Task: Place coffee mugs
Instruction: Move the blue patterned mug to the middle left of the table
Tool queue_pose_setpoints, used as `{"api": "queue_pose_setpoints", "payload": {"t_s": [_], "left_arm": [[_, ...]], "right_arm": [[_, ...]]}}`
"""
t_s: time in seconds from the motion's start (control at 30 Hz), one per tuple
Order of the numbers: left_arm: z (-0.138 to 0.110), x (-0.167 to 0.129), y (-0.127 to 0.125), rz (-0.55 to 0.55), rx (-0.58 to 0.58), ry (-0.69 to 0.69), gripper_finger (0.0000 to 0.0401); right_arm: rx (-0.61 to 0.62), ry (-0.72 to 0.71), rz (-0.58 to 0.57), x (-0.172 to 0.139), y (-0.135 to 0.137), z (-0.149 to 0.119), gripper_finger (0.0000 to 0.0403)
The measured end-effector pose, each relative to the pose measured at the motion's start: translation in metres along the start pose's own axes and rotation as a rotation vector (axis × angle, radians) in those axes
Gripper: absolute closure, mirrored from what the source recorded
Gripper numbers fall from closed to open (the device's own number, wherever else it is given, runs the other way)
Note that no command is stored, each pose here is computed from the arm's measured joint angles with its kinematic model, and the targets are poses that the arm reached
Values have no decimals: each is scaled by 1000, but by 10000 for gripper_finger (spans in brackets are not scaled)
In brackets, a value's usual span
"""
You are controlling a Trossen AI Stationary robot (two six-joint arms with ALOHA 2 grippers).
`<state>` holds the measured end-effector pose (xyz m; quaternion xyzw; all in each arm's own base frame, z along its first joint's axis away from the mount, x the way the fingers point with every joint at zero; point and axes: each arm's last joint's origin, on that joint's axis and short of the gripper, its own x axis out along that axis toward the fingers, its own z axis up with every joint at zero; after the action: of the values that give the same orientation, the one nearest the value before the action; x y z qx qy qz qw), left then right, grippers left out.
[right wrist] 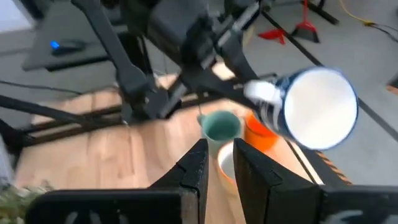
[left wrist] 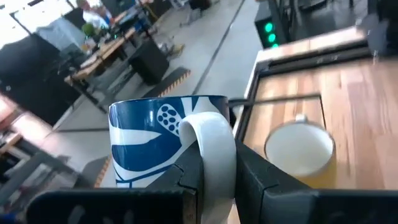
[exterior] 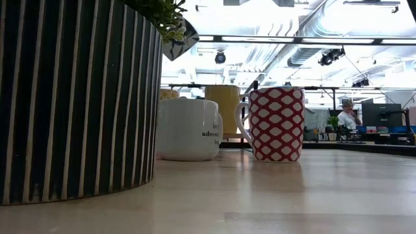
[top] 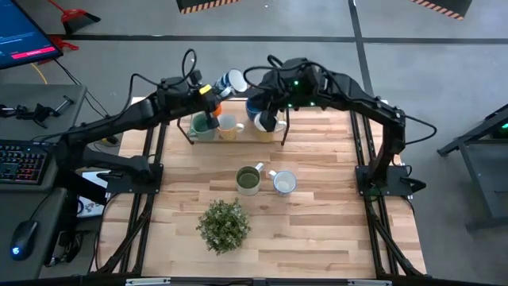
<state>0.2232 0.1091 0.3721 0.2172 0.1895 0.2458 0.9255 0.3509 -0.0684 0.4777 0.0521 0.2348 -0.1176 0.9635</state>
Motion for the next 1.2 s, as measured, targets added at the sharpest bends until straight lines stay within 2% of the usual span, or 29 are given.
{"api": "queue_pose_setpoints", "payload": {"t_s": [0.23,0.33,0.53,0.73,0.9,1.07,1.2], "left_arm": [[-12,0,-5,-146,-67,-34,360],[-19,-9,-10,-165,-92,-19,360],[-33,-39,-27,-207,-179,-49,360],[-33,-70,-41,-238,-241,-154,360],[-56,-80,-62,-287,-305,-124,360],[-71,-85,-77,-299,-369,-200,360],[-89,-84,-93,-336,-415,-183,360]], "right_arm": [[-28,107,-144,-8,6,-12,347],[-30,122,-180,-9,5,-13,347],[-29,125,-191,-9,4,-13,347],[-32,121,-230,-9,3,-13,347],[-11,118,-232,-9,3,-13,347],[-4,113,-232,-9,3,-13,347],[-2,107,-234,-9,2,-12,347]]}}
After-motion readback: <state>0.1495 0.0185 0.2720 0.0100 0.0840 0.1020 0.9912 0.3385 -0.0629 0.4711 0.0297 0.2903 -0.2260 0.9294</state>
